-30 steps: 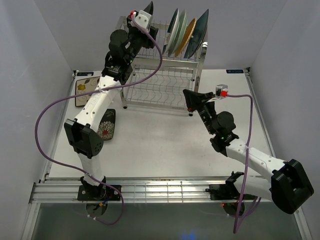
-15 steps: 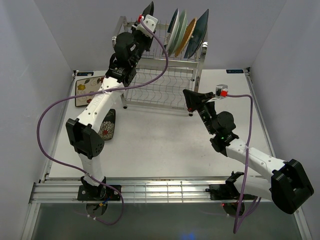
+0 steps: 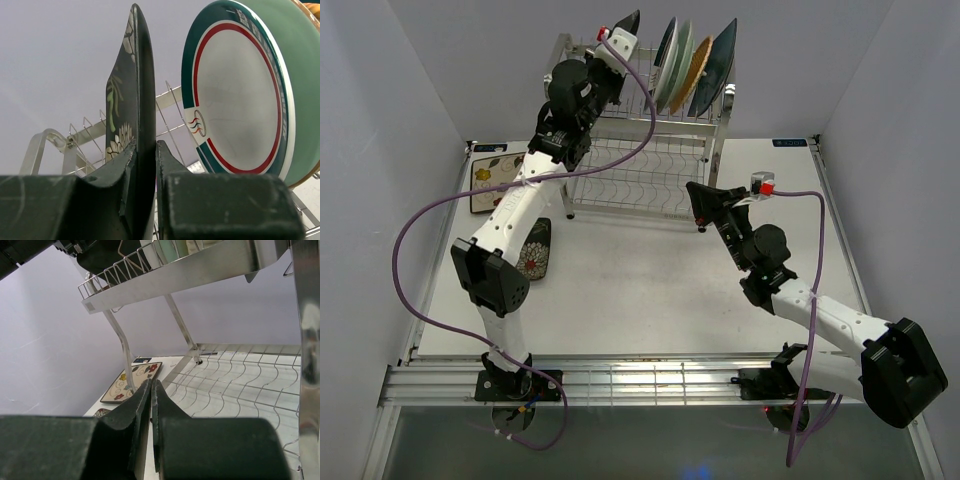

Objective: Load the plates into the dish rack
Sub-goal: Insert the plate into the dish rack.

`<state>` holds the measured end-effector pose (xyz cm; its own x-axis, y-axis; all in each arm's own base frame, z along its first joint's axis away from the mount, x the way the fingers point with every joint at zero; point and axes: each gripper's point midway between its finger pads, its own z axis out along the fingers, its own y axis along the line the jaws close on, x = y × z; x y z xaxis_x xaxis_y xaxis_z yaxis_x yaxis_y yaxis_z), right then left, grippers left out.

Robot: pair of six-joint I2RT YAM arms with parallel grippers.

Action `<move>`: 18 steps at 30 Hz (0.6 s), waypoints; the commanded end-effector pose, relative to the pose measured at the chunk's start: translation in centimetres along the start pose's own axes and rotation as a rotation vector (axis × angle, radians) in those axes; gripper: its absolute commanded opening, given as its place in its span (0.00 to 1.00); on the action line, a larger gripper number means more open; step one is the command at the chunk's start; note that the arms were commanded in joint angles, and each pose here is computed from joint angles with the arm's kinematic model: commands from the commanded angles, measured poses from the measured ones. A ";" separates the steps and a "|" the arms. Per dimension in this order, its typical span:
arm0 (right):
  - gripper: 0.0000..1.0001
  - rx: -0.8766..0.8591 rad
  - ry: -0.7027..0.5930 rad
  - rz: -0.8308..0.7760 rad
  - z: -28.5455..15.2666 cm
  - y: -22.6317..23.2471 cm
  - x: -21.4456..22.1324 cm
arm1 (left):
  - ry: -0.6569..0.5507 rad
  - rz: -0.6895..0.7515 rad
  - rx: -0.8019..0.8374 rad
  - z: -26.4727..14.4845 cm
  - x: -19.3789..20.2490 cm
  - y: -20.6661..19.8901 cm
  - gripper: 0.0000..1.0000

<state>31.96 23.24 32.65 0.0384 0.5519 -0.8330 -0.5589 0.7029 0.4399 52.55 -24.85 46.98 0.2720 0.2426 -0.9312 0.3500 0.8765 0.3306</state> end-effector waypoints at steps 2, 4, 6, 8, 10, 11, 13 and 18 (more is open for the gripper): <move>0.09 0.002 -0.066 0.002 -0.2 0.0 -1.9 | -0.080 -0.030 -0.021 -0.9 -4.3 0.7 0.00; 0.09 0.002 -0.071 0.004 -0.4 0.0 -2.1 | -0.092 -0.049 -0.032 -0.9 -4.8 0.9 0.00; 0.09 0.006 -0.070 0.003 -0.6 -0.2 -2.0 | -0.123 -0.081 -0.059 -1.0 -5.9 1.5 0.00; 0.09 0.006 -0.073 0.002 -0.8 -0.2 -2.1 | -0.145 -0.105 -0.078 -1.2 -6.6 1.9 0.00; 0.09 0.007 -0.074 0.002 -0.9 -0.2 -2.2 | -0.190 -0.142 -0.095 -1.5 -7.8 2.4 0.00; 0.09 0.005 -0.073 0.003 -1.1 -0.2 -2.2 | -0.210 -0.154 -0.102 -1.6 -8.3 2.6 0.00; 0.09 0.005 -0.077 0.000 -1.2 -0.3 -2.3 | -0.256 -0.191 -0.110 -1.9 -9.6 2.9 0.00; 0.09 0.009 -0.080 0.000 -1.5 -0.4 -2.5 | -0.352 -0.263 -0.126 -2.2 -12.0 3.5 0.00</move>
<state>31.10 21.93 32.73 0.0561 0.5612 -0.8258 -0.5549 0.7051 0.4415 52.64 -24.76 48.57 0.2485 0.0707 -0.9661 0.3327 0.9304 0.1537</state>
